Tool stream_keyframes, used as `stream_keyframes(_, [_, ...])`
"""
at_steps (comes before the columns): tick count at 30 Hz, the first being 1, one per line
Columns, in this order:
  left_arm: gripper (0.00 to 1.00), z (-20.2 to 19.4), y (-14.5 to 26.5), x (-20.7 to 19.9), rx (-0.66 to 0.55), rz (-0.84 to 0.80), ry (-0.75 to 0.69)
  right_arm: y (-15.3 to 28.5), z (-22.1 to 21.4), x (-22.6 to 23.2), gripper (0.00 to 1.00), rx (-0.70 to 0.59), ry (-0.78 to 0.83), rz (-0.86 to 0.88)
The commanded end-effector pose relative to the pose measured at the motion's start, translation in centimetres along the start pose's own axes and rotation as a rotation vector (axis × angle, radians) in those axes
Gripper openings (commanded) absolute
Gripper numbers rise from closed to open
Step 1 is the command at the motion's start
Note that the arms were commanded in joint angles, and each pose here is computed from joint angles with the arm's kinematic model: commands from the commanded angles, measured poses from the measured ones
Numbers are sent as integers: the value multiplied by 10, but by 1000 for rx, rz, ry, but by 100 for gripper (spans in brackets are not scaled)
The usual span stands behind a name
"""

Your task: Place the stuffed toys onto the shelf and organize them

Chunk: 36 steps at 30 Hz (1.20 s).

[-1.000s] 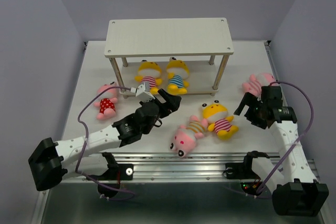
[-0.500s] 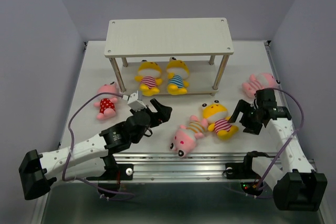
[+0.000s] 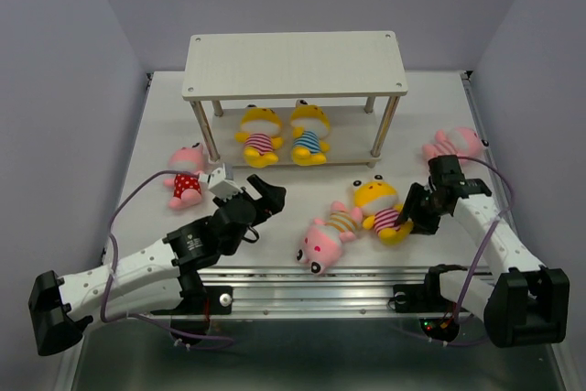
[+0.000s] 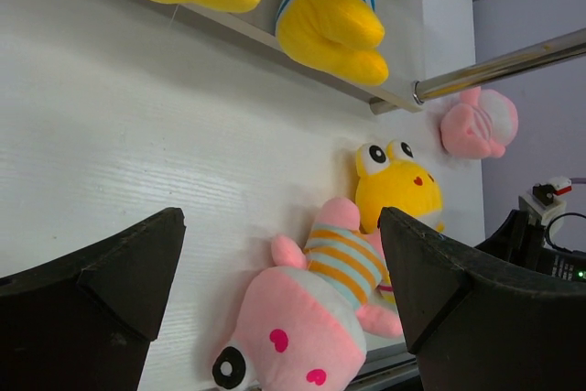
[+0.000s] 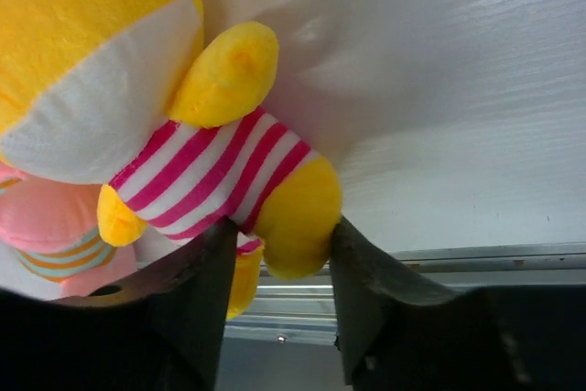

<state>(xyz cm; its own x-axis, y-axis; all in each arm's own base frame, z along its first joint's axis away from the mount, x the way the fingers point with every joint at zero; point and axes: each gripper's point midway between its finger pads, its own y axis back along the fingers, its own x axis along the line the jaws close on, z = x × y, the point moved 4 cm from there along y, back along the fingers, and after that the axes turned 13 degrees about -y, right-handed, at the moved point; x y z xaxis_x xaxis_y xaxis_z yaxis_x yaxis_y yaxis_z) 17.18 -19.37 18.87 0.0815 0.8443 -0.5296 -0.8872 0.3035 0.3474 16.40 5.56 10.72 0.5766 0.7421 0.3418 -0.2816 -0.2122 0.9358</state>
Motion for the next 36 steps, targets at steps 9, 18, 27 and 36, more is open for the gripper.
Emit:
stream_keyframes(9, [99,6,4,19,-62,65,9,-2,1,11,1,-28,-6,28])
stream_keyframes(18, [99,15,16,25,-86,48,52,55,18,53,1,-179,84,261])
stream_keyframes(27, [99,21,26,32,-126,1,128,104,18,89,1,-244,154,504])
stream_keyframes(36, [99,26,28,34,-150,8,131,135,15,123,1,-263,226,766])
